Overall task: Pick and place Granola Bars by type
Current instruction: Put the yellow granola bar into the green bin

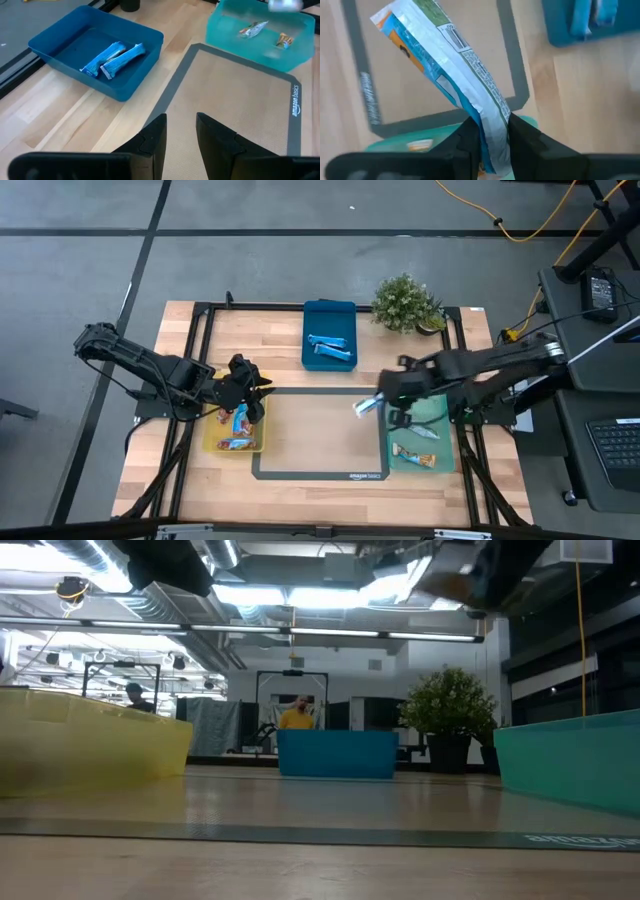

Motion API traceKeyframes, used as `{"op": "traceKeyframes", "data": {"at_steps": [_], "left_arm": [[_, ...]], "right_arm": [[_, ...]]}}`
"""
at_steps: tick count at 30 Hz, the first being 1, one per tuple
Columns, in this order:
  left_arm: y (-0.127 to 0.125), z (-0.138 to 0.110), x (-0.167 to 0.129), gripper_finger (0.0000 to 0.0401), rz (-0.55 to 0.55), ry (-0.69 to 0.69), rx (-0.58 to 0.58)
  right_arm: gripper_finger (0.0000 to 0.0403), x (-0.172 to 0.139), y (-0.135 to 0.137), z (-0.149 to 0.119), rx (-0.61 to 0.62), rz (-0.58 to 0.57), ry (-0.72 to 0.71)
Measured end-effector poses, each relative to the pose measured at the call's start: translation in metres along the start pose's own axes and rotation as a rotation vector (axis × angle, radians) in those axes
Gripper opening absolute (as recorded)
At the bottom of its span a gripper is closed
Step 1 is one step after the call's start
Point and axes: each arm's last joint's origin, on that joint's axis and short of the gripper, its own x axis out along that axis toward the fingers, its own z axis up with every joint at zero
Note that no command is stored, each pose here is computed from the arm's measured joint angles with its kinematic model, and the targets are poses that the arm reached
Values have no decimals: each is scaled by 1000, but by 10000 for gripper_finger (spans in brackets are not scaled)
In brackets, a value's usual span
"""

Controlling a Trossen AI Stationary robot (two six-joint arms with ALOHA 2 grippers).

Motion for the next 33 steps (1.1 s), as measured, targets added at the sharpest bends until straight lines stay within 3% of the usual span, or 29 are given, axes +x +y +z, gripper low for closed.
{"op": "traceKeyframes", "data": {"at_steps": [8, 17, 23, 28, 33], "left_arm": [[0, 0, 0, 98, 0, -1, -1], [0, 0, 0, 98, 4, -4, -31], [0, 0, 0, 98, 7, -5, -39], [1, 1, 0, 98, 21, -16, -39], [1, 1, 0, 98, 27, -20, -39]], "right_arm": [[84, -53, -14, -32, 177, -4, -138], [84, -72, -3, -74, 247, -9, -16], [84, -57, 15, -95, 370, -36, 40], [84, -27, 23, -112, 507, -92, 81], [84, 5, 29, -124, 565, -78, 132]]}}
